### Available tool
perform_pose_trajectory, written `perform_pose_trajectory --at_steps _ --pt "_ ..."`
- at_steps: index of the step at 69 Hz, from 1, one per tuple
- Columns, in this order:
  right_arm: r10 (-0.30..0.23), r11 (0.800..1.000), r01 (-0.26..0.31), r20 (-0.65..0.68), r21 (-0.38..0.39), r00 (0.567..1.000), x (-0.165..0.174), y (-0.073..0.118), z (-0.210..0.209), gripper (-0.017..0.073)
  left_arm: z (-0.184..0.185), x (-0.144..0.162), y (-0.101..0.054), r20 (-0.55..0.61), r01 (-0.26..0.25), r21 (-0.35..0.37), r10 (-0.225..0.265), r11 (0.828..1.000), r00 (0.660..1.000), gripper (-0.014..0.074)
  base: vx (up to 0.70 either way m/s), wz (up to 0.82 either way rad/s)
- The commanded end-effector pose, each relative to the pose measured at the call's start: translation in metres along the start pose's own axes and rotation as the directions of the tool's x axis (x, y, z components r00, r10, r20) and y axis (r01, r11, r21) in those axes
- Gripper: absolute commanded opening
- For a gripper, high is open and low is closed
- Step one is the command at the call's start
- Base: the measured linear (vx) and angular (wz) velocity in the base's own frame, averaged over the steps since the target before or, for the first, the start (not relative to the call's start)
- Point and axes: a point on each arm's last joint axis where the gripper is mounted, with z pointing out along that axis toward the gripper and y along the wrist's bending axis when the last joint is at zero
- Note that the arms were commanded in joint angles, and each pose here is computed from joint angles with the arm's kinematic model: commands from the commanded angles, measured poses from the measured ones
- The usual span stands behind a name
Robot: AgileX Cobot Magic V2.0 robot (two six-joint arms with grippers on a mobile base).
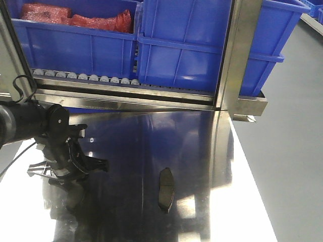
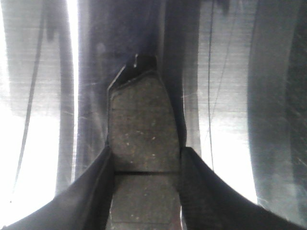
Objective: Move and align brake pads A on conveyor
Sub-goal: 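Lower the left gripper over the nearer brake pad and close on it, then lift the brake pad off the table with the left gripper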
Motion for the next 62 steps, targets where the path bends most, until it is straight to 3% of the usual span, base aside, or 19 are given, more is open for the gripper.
perform_pose_trajectory --at_steps 1,14,26,46,50,62 --pt "-0.014 1.000 0.014 0.086 0.004 0.996 -0.014 0.000 -0.003 0.0575 -0.013 -0.004 -0.002 0.060 -0.007 0.031 0.005 0.999 0.998 -0.0008 0.00 0.00" --pt "-0.014 1.000 0.014 0.086 0.004 0.996 -0.014 0.000 -0.003 0.0575 -0.042 -0.001 0.001 0.154 -0.037 0.024 0.033 0.999 0.988 -0.0007 0.00 0.00" --pt "-0.014 1.000 0.014 0.086 0.004 0.996 -0.014 0.000 -0.003 0.0575 -0.083 0.007 0.009 0.278 -0.078 -0.013 0.078 0.997 0.957 -0.0006 0.00 0.00" --pt "-0.014 1.000 0.014 0.086 0.004 0.996 -0.014 0.000 -0.003 0.0575 -0.155 0.034 0.025 0.491 -0.102 -0.067 0.122 0.992 0.863 -0.0006 0.00 0.00" --pt "-0.014 1.000 0.014 0.086 0.004 0.996 -0.014 0.000 -0.003 0.0575 -0.167 0.040 0.030 0.527 -0.099 -0.076 0.124 0.992 0.841 -0.0006 0.00 0.00" --pt "-0.014 1.000 0.014 0.086 0.004 0.996 -0.014 0.000 -0.003 0.0575 -0.187 0.059 0.053 0.592 -0.040 -0.061 0.069 0.997 0.803 -0.0006 0.00 0.00"
